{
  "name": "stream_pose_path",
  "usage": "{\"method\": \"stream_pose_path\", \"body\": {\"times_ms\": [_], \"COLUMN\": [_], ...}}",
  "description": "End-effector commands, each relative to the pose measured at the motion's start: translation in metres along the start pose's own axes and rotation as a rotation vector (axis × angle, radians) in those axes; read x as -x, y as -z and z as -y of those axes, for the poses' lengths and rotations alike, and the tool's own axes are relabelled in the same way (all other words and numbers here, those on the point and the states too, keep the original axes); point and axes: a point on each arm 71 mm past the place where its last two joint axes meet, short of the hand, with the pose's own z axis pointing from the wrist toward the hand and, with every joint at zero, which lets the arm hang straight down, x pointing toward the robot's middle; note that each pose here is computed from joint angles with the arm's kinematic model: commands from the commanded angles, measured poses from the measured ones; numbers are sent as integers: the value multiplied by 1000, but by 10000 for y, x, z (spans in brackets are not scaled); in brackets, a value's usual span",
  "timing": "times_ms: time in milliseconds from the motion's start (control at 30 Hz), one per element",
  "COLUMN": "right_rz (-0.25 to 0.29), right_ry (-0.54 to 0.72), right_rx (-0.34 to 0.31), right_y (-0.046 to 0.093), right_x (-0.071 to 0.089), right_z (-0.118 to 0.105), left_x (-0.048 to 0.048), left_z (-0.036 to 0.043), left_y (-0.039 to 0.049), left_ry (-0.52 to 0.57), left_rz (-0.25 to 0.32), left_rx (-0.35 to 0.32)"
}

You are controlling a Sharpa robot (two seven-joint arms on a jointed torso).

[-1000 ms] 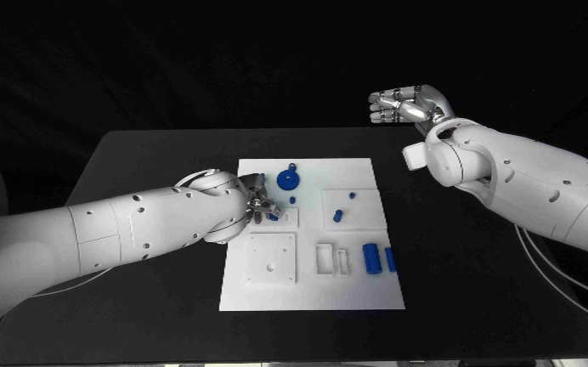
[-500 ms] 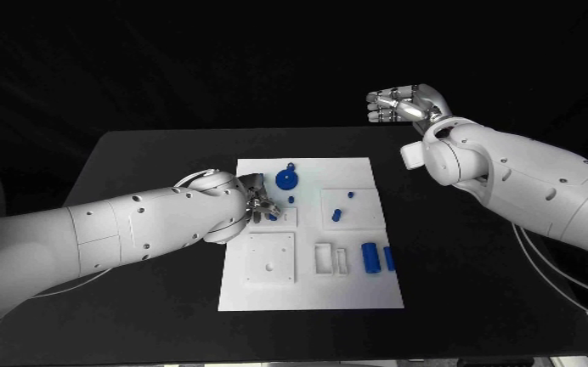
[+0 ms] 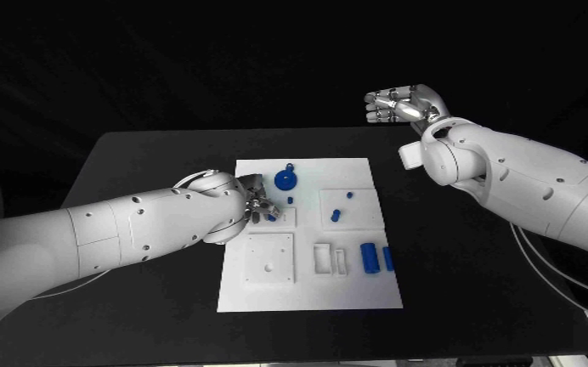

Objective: Assemble the parts on the task board

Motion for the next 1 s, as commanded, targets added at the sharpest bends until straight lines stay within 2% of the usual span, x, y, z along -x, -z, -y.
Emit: {"method": "stream_pose_path", "body": {"times_ms": [33, 467, 1000], "right_rz": [-17, -18, -14], "right_ry": [-2, -2, -2], "right_rx": [8, 7, 4], "right_y": [1, 3, 10], "right_x": [-16, -13, 3], "right_z": [-7, -7, 9], "left_x": [-41, -34, -2], "left_z": [40, 58, -15], "left_y": [-1, -24, -26], "left_ry": [-15, -9, 4], "left_rz": [-20, -18, -2], "left_rx": [-22, -21, -4]}}
